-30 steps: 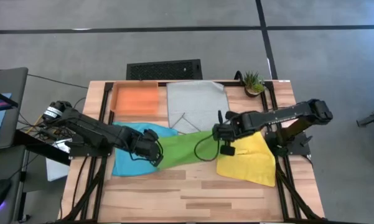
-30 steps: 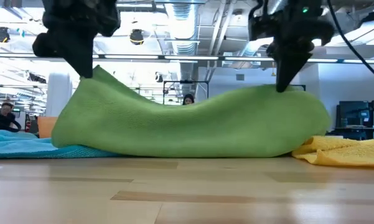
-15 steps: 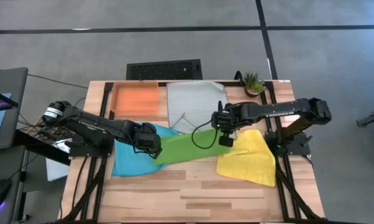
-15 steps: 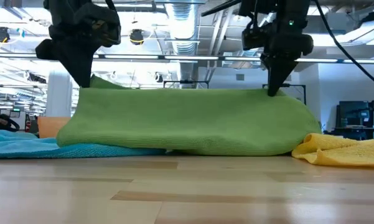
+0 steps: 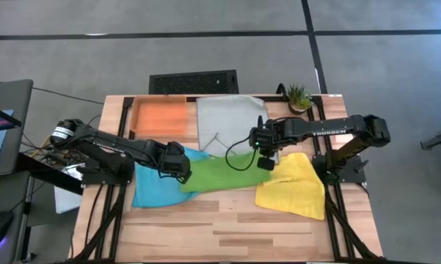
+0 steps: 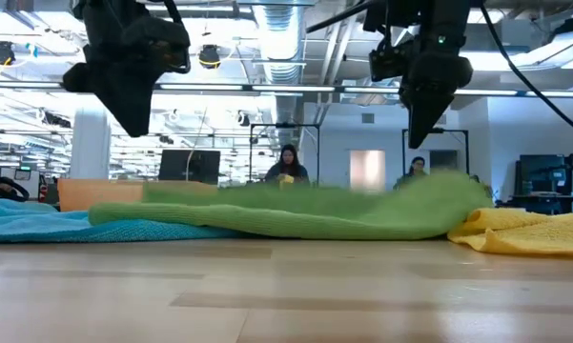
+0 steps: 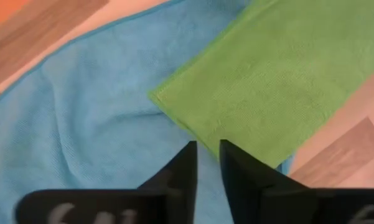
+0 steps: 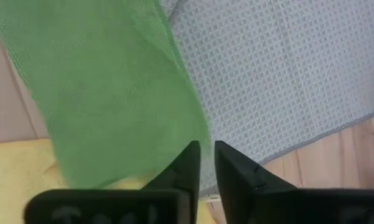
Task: Fold microfiber towels
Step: Fold the green microfiber towel
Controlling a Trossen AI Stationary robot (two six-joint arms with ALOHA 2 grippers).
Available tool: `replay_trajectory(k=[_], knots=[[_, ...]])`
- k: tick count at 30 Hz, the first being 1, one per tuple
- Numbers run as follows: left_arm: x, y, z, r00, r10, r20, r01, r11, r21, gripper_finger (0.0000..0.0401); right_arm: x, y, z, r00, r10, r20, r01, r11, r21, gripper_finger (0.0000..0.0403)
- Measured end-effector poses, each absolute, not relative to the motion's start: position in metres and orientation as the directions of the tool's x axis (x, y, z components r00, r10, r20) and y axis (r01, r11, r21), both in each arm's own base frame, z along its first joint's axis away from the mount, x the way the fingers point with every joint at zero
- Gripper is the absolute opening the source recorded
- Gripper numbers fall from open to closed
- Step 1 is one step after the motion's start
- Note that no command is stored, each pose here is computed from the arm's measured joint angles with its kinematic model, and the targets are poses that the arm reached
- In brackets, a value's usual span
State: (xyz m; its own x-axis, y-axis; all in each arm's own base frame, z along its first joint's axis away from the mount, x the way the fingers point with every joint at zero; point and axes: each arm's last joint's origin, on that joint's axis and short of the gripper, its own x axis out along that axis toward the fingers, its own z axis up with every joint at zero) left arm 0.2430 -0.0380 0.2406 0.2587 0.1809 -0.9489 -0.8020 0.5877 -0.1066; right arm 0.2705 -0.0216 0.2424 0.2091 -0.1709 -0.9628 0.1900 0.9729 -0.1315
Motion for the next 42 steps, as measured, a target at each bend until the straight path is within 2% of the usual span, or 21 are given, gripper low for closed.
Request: replay_trajectory(k=[3, 7, 10, 14, 20, 24, 29, 36, 42], knots=[[0.242, -0.037, 0.240, 0.250, 0.205, -0.946, -0.804, 0.589, -0.084, 0.0110, 0.271, -0.022, 0.242, 0.210, -0.182, -0.961, 0.192, 0.971, -0.142, 0.0105], [0.243, -0.037, 0.241, 0.262, 0.204, -0.943, -0.764, 0.641, -0.074, 0.0146, 0.271, -0.024, 0.243, 0.207, -0.218, -0.954, 0.205, 0.963, -0.175, 0.0146], [0.247, -0.043, 0.242, 0.307, 0.177, -0.935, -0.736, 0.667, -0.116, 0.0156, 0.270, -0.027, 0.244, 0.203, -0.221, -0.954, 0.252, 0.953, -0.167, 0.0170], [0.249, -0.065, 0.244, 0.382, 0.103, -0.919, -0.594, 0.789, -0.158, 0.0158, 0.268, -0.025, 0.258, 0.212, -0.157, -0.965, 0.261, 0.960, -0.099, 0.0185], [0.243, -0.104, 0.244, 0.463, 0.093, -0.881, -0.393, 0.913, -0.111, 0.0158, 0.261, -0.011, 0.287, 0.336, -0.097, -0.937, 0.208, 0.978, -0.027, 0.0183], [0.239, -0.132, 0.230, 0.463, 0.142, -0.875, -0.265, 0.964, 0.016, 0.0158, 0.253, -0.001, 0.301, 0.403, -0.083, -0.911, 0.175, 0.984, -0.012, 0.0177], [0.247, -0.153, 0.197, 0.411, 0.193, -0.891, -0.148, 0.978, 0.144, 0.0158, 0.248, 0.008, 0.310, 0.459, -0.066, -0.886, 0.160, 0.987, 0.009, 0.0171], [0.256, -0.157, 0.155, 0.300, 0.297, -0.907, -0.109, 0.955, 0.277, 0.0158, 0.246, 0.025, 0.315, 0.499, -0.013, -0.866, 0.090, 0.995, 0.037, 0.0173], [0.260, -0.153, 0.149, 0.282, 0.320, -0.904, -0.129, 0.947, 0.295, 0.0158, 0.242, 0.033, 0.318, 0.513, 0.007, -0.858, 0.095, 0.993, 0.064, 0.0170]])
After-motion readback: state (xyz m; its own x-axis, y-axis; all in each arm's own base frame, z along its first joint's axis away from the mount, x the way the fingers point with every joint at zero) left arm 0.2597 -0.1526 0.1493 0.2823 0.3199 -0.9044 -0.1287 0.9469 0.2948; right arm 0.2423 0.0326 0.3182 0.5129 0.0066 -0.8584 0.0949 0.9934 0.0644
